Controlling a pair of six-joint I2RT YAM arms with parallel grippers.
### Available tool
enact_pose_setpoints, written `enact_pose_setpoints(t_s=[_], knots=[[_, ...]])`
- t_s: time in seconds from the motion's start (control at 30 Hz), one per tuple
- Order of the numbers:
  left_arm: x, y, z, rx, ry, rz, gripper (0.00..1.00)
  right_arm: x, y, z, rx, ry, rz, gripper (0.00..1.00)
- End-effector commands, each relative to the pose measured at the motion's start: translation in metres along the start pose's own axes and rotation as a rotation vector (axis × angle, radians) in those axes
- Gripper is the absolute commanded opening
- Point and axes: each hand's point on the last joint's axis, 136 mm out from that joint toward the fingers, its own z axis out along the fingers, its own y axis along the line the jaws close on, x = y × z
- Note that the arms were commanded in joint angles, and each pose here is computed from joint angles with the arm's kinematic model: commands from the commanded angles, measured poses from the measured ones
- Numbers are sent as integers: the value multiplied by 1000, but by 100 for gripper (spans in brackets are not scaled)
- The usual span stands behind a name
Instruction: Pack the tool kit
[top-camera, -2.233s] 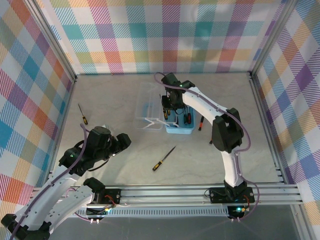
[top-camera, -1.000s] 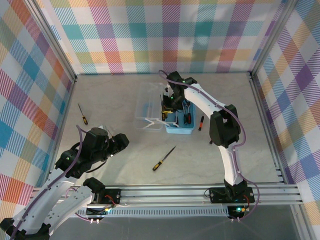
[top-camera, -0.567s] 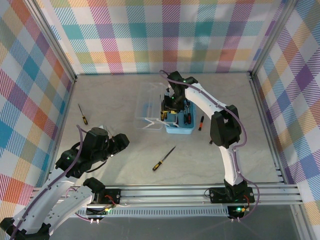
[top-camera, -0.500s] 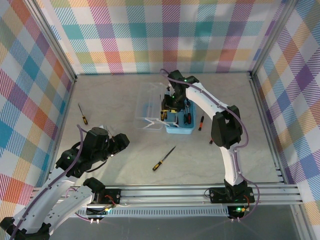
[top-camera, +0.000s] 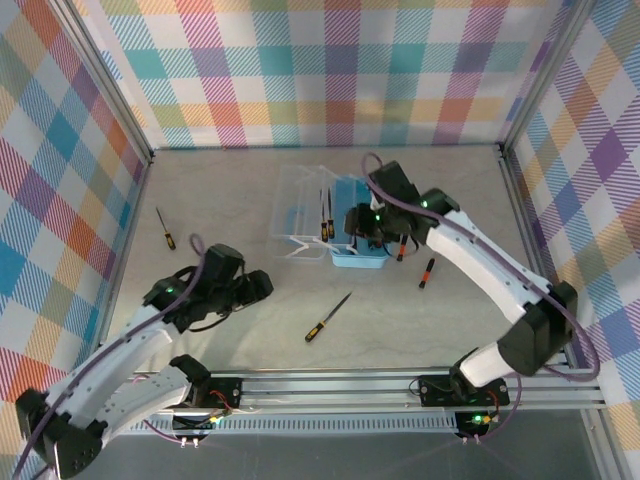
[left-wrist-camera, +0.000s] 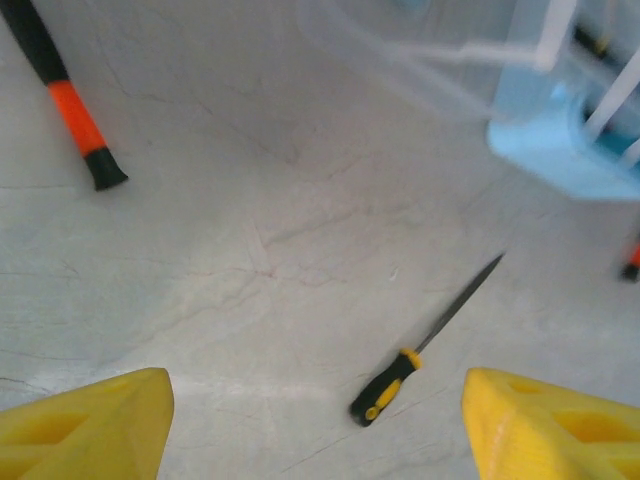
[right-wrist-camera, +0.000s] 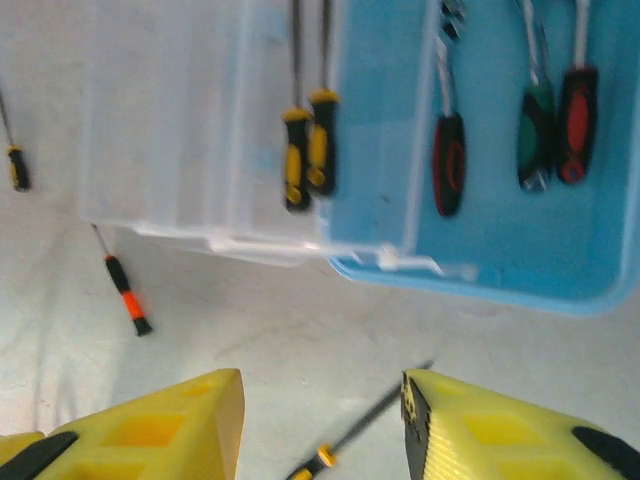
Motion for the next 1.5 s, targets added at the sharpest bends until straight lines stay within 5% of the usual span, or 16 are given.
enact_pose_setpoints(t_s=[0.0,0.2,0.53,1.1,1.47], knots=[[14,-19,6,-11,44,172,75,24,-35,16,74,-1,94,46],[46,-37,32,-146,138,448,72,71,-80,13,126,16,150,46],[106,-66,72,-180,274,693,66,111,-117,15,167,40,214,45],[125,-56,121,-273,316,736,45,117,-120,4,154,30,202,46],[127,-62,129,-271,308,756,7,119,-124,-6,147,9,199,47]])
